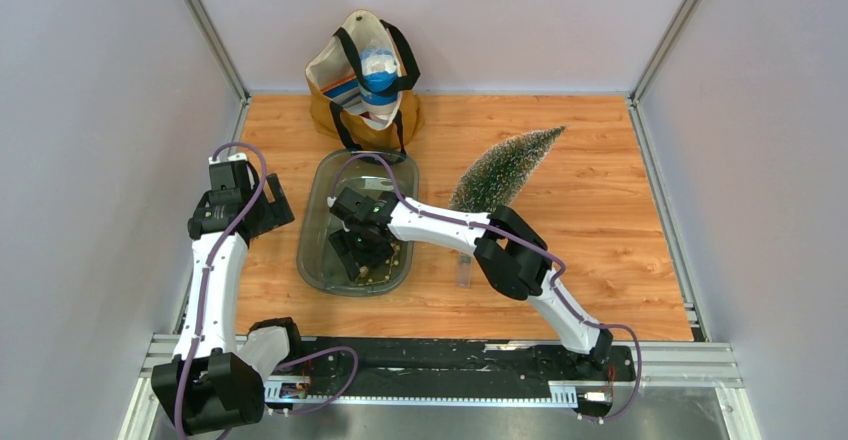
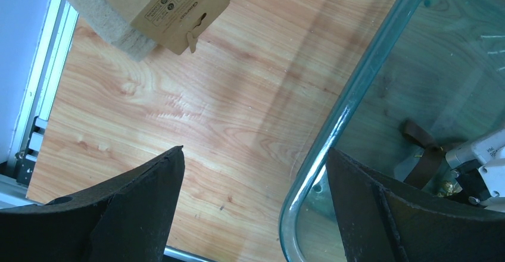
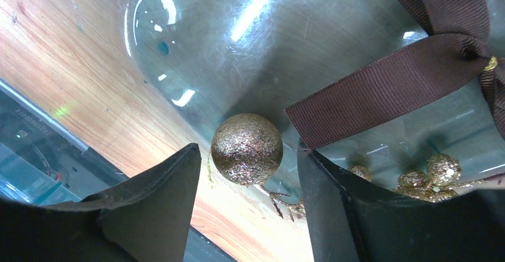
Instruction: Decorate the small christmas tree
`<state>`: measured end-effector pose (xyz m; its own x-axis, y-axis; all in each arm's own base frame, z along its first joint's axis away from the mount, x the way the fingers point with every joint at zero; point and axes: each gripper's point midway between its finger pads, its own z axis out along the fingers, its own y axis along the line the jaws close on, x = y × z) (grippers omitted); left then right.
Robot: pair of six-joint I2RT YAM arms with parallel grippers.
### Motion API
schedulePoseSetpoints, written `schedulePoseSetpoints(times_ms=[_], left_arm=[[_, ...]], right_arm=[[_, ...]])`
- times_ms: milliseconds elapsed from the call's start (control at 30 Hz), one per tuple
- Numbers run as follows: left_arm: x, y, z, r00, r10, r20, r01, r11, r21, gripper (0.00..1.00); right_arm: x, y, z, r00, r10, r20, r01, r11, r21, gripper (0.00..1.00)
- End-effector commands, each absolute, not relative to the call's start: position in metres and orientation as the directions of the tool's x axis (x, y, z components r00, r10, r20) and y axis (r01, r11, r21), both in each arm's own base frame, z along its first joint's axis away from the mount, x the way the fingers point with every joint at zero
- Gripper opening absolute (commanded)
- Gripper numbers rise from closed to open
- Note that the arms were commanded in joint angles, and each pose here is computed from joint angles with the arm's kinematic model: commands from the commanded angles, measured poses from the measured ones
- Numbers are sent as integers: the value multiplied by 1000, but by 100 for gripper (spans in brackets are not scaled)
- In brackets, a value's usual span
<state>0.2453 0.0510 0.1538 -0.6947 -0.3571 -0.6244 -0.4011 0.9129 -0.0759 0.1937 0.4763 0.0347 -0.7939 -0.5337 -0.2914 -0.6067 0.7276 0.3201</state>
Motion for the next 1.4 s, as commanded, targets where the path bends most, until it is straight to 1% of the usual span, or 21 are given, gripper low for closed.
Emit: schedulePoseSetpoints(times_ms=[0, 200, 467, 600, 900, 1367], left_arm=[[252, 54, 161, -679, -338, -651, -385, 920, -76, 96], [253, 53, 160, -683, -339, -647, -381, 921, -80, 96], [253, 52, 159, -687, -338, -644, -376, 923, -83, 96], [253, 52, 159, -685, -338, -645, -377, 923, -83, 96], [253, 53, 159, -686, -338, -645, -380, 922, -79, 96], [252, 54, 161, -681, -337, -650, -384, 920, -74, 96]], right_arm=[[199, 493, 49, -783, -518, -345, -619, 704, 349, 66], [202, 494, 49, -791, -503, -348, -607, 714, 349, 63], [207, 492, 52, -791, -496, -359, -606, 718, 342, 42], [209, 495, 73, -781, -479, -402, -615, 702, 358, 36], [215, 492, 141, -748, -394, -535, -630, 675, 384, 36], [220, 460, 230, -656, -277, -702, -661, 660, 357, 37]])
